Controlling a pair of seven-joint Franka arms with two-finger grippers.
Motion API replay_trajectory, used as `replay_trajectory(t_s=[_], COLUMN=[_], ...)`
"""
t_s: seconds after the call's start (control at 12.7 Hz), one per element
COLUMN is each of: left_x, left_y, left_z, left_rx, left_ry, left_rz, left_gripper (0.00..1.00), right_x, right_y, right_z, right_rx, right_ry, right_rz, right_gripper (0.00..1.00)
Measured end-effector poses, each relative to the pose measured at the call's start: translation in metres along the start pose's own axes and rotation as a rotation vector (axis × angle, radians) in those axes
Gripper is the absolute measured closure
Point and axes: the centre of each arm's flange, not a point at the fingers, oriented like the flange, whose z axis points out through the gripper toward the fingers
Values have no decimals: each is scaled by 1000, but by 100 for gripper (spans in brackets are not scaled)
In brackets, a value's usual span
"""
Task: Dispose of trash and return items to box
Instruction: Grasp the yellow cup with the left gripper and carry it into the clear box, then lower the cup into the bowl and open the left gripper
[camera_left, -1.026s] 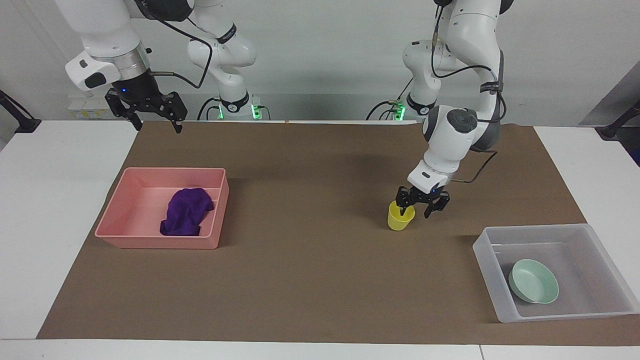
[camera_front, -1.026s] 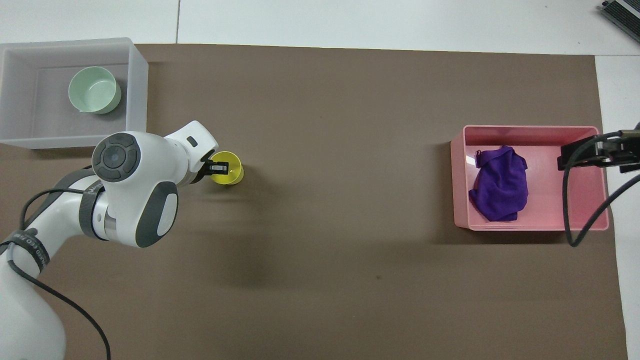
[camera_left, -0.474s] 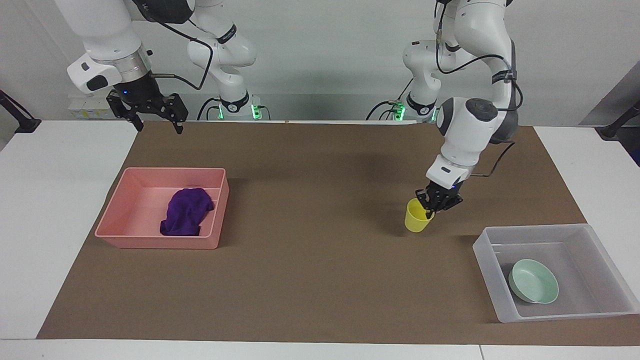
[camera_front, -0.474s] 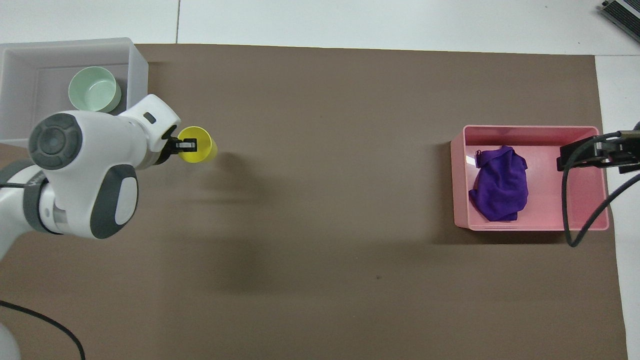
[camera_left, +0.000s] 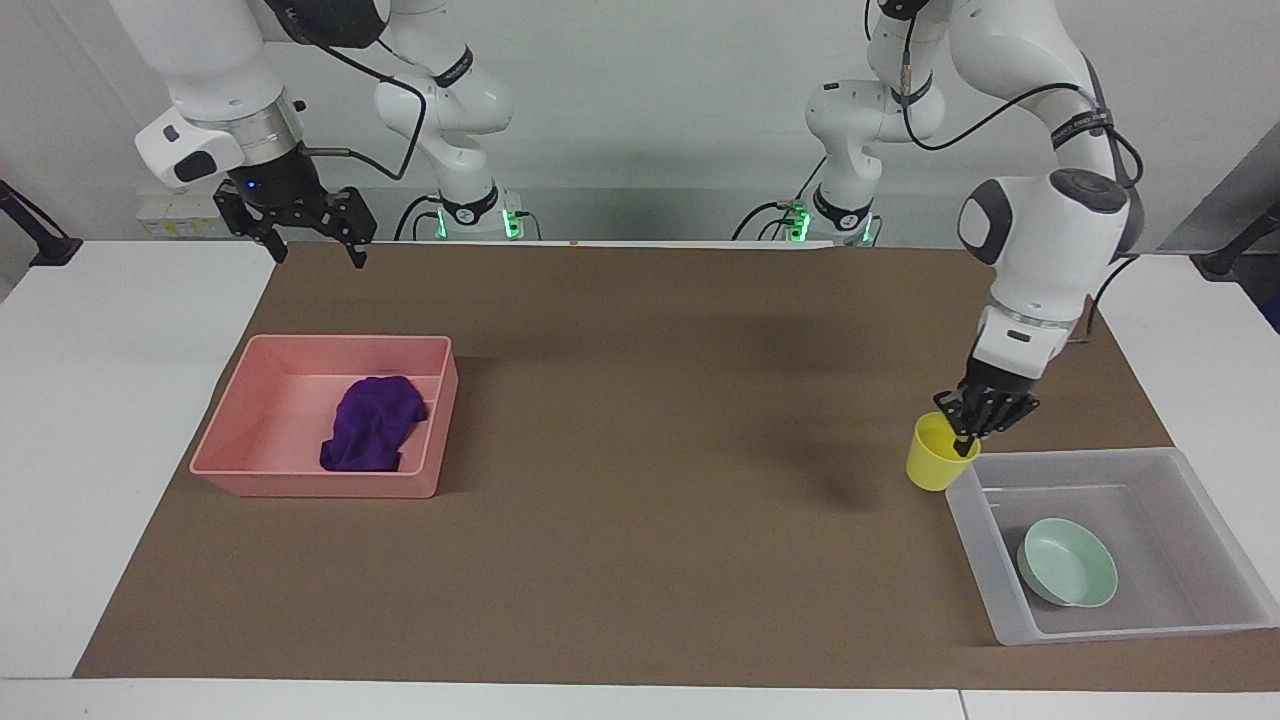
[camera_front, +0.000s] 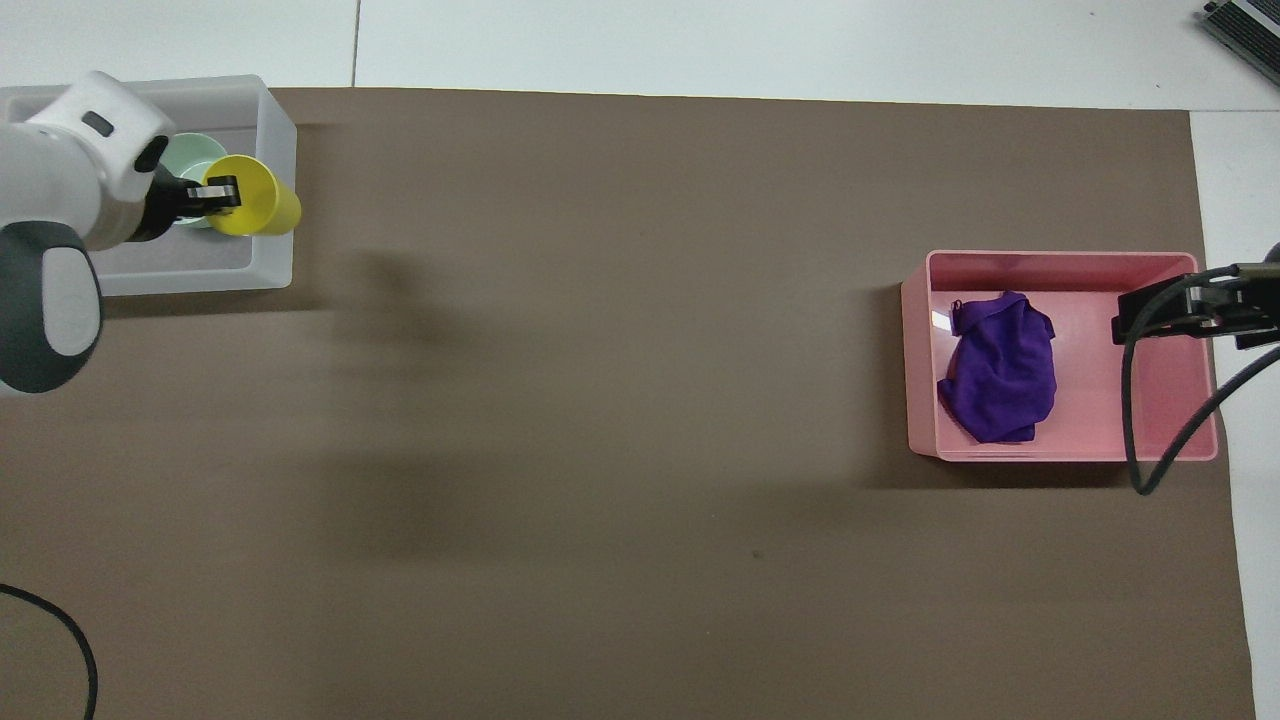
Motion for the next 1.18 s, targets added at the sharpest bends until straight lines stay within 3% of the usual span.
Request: replay_trajectory(t_s=[0.32, 0.55, 1.18], left_x=[29, 46, 53], left_y=[-89, -123, -133], left_z=[7, 29, 123], left_rx=[33, 46, 19], left_ry=[19, 18, -5], left_rz=[-39, -54, -97], left_gripper=[97, 97, 97], right_x=[0, 0, 1], right_y=[0, 0, -4], right_z=[1, 1, -1], right_rx=[0, 0, 1], right_ry=[-2, -2, 17], right_rz=[0, 0, -7], right_gripper=[0, 0, 0])
